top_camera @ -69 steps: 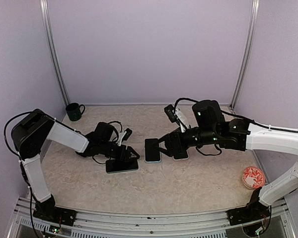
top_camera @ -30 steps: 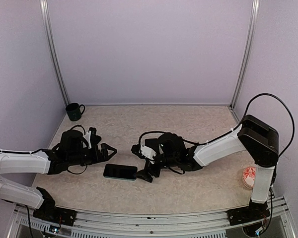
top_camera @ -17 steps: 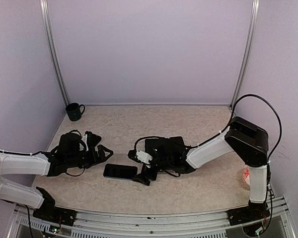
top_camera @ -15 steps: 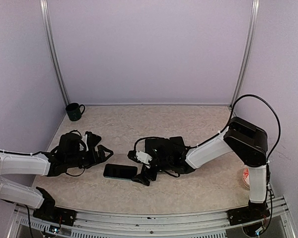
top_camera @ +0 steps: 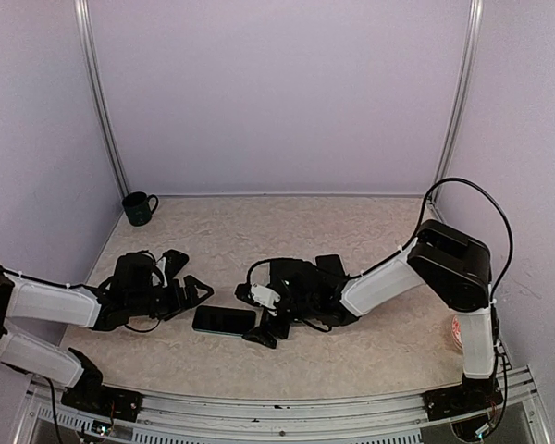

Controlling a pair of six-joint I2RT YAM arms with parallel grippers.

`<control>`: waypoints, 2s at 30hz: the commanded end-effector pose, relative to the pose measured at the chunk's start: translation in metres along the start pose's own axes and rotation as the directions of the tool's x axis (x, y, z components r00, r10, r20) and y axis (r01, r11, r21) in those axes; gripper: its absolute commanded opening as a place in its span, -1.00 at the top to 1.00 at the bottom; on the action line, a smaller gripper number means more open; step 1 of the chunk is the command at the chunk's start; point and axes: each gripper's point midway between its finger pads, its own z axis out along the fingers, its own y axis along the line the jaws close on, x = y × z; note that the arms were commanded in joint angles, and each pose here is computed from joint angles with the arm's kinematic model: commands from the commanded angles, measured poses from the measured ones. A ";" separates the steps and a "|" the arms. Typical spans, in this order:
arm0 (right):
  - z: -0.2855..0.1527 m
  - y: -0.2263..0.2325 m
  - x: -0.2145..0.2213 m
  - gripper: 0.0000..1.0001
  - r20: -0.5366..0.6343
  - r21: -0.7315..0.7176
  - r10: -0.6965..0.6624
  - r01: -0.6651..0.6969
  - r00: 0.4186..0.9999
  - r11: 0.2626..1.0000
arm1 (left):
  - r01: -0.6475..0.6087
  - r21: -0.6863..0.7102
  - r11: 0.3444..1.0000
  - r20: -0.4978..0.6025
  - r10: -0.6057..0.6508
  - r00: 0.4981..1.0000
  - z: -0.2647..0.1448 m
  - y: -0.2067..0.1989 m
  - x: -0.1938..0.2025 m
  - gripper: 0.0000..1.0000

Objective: Put the phone into the phone case
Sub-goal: Pick up the phone at the center of the board, then pass from the right arm to the left

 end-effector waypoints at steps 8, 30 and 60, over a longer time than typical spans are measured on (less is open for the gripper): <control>0.021 0.025 0.010 -0.92 -0.005 -0.138 -0.023 0.022 1.000 0.990 | 0.006 0.039 0.999 -0.002 -0.006 1.000 0.003 -0.005 -0.001 -0.98; 0.032 0.032 0.038 -0.43 -0.039 -0.178 -0.012 0.004 0.999 0.984 | 0.012 0.067 0.998 -0.002 -0.011 1.000 -0.001 -0.012 -0.003 -0.98; -0.037 0.035 -0.072 0.07 0.268 -0.045 -0.122 0.139 0.956 0.989 | 0.038 0.119 0.992 -0.048 -0.033 0.998 -0.015 -0.008 0.031 -0.98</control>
